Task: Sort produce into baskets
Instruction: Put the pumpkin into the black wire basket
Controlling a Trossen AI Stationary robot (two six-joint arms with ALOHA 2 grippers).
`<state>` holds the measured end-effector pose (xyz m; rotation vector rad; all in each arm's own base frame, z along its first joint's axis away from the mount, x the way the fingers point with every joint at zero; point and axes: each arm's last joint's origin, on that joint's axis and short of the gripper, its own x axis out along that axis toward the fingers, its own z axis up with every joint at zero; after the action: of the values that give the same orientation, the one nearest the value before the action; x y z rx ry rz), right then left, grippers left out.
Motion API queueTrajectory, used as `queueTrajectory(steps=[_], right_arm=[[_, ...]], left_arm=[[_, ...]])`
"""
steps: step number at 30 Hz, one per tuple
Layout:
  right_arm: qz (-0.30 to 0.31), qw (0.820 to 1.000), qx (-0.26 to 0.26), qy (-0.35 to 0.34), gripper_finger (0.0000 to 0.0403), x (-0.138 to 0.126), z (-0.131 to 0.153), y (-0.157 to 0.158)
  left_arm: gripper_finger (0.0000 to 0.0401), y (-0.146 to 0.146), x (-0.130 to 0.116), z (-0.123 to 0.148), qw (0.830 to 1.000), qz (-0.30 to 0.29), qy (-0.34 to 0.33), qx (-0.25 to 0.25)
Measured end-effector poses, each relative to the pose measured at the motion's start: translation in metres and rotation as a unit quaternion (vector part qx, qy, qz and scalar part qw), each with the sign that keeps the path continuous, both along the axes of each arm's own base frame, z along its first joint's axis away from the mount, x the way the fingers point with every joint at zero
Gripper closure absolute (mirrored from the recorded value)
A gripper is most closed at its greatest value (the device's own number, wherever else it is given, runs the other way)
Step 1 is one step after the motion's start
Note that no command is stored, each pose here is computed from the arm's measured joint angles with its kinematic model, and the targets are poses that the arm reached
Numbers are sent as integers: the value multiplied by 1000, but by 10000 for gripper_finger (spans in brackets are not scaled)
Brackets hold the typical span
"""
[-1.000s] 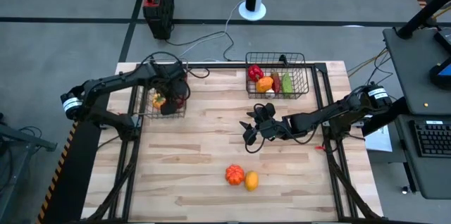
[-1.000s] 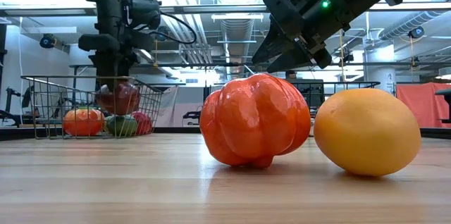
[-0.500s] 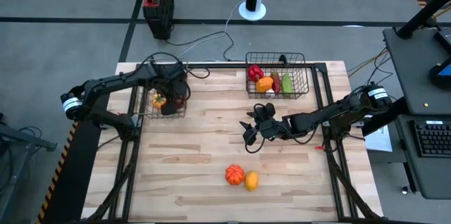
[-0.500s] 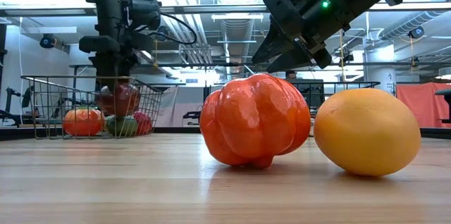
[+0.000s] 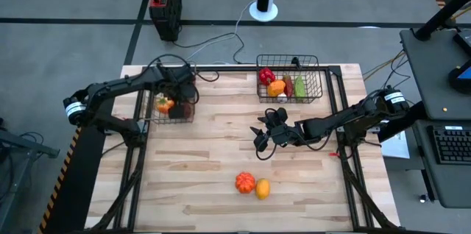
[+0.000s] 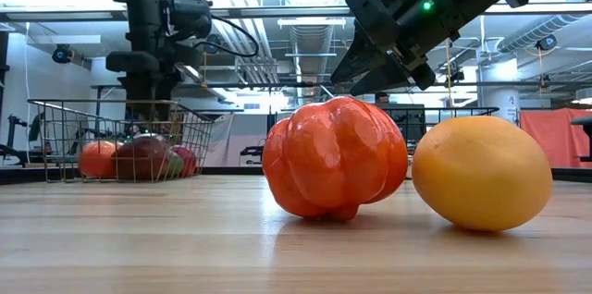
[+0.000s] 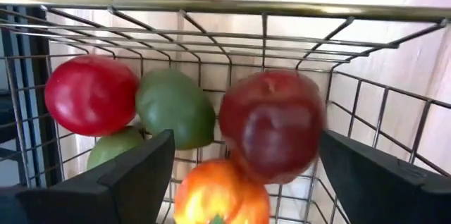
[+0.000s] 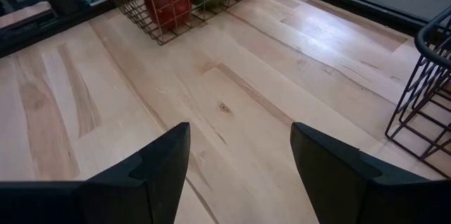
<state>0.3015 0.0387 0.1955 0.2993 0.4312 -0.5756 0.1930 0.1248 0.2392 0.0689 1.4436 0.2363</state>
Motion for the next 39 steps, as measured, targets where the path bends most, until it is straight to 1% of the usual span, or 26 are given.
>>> queueTrajectory(steps=[6, 9, 12, 14, 16, 19, 22, 24, 27, 30, 32, 35, 39], right_arm=[[1, 1000, -2, 1, 165, 0, 0, 0], [2, 1000, -3, 2, 165, 0, 0, 0], [8, 1000, 2, 1, 165, 0, 1, 0], [27, 1000, 9, 3, 165, 0, 2, 1], [64, 998, 15, 9, 165, 1, 4, 5], [125, 992, 28, 11, 165, 4, 9, 13], [163, 986, 32, 14, 165, 6, 19, 26], [176, 983, 30, 31, 165, 7, 28, 35], [192, 979, 34, 65, 165, 6, 43, 50], [206, 972, 43, 101, 165, 1, 56, 68], [204, 970, 62, 116, 165, -3, 63, 79], [178, 969, 113, 127, 165, -11, 74, 94], [153, 966, 172, 118, 165, -22, 81, 113]], left_arm=[[71, 1, 2, 8, 1000, 0, -13, 8], [71, 1, 2, 16, 1000, -1, -26, 16], [71, -3, 2, 28, 999, 18, -46, 21], [71, -8, 2, 36, 997, 31, -67, 24], [74, -18, 2, 43, 995, 30, -92, 19], [78, -44, 8, 56, 988, 6, -156, 1], [81, -78, 16, 65, 979, -26, -202, -6], [81, -103, 21, 69, 973, -47, -226, 0], [81, -140, 25, 71, 965, -71, -250, 23], [81, -174, 26, 70, 957, -81, -277, 37], [81, -193, 26, 69, 952, -81, -293, 37], [81, -215, 25, 64, 949, -78, -305, 22], [81, -238, 25, 55, 951, -68, -302, -3]])
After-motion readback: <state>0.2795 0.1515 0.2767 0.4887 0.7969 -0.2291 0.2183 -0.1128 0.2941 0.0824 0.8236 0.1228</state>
